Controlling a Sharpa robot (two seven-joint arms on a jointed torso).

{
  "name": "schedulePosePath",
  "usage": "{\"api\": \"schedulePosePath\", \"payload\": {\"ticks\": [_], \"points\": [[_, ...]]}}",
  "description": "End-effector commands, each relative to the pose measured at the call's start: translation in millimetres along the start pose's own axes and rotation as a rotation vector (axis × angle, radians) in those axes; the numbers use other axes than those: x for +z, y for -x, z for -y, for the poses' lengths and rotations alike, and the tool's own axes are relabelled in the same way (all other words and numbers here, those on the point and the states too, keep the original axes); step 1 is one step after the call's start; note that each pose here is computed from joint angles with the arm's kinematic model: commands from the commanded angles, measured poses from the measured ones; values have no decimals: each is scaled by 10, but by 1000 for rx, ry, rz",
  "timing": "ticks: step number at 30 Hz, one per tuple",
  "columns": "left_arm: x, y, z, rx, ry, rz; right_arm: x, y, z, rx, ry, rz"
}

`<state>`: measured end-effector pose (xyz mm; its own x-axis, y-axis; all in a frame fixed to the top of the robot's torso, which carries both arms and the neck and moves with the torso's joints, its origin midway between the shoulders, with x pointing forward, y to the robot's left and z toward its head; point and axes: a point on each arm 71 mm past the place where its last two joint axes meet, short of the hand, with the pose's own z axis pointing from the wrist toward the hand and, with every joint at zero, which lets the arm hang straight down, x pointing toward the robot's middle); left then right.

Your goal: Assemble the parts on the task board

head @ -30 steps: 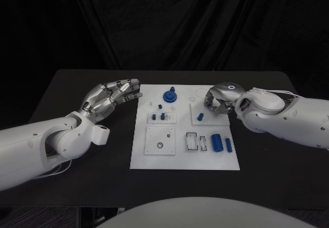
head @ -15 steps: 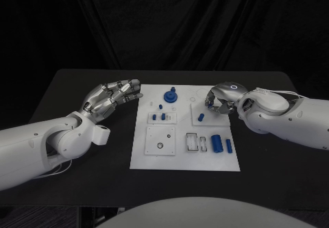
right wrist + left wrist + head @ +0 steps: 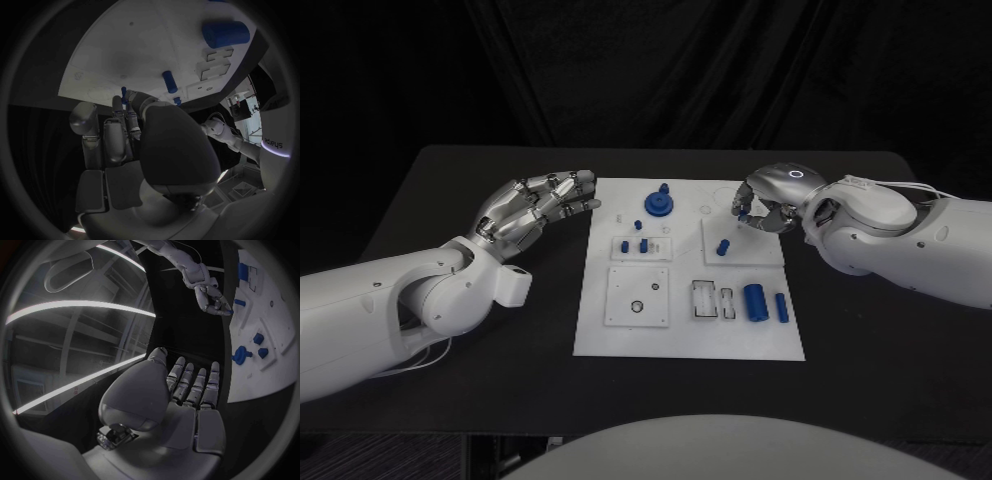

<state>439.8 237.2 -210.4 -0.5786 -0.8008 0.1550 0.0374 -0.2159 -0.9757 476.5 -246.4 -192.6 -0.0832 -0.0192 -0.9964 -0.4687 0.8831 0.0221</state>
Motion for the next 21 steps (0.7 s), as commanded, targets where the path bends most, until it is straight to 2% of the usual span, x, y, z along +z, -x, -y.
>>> {"api": "schedulePosePath", "payload": {"ticks": [1, 9, 21], "points": [[-1, -20, -11, -9, -2, -17, -8, 47, 7, -1, -26, 8], [-19, -18, -43, -12, 7, -15, -60, 134, -160, 14, 9, 17], [-40, -24, -76, -17, 16, -13, -138, 208, -743, 69, 147, 26]]}}
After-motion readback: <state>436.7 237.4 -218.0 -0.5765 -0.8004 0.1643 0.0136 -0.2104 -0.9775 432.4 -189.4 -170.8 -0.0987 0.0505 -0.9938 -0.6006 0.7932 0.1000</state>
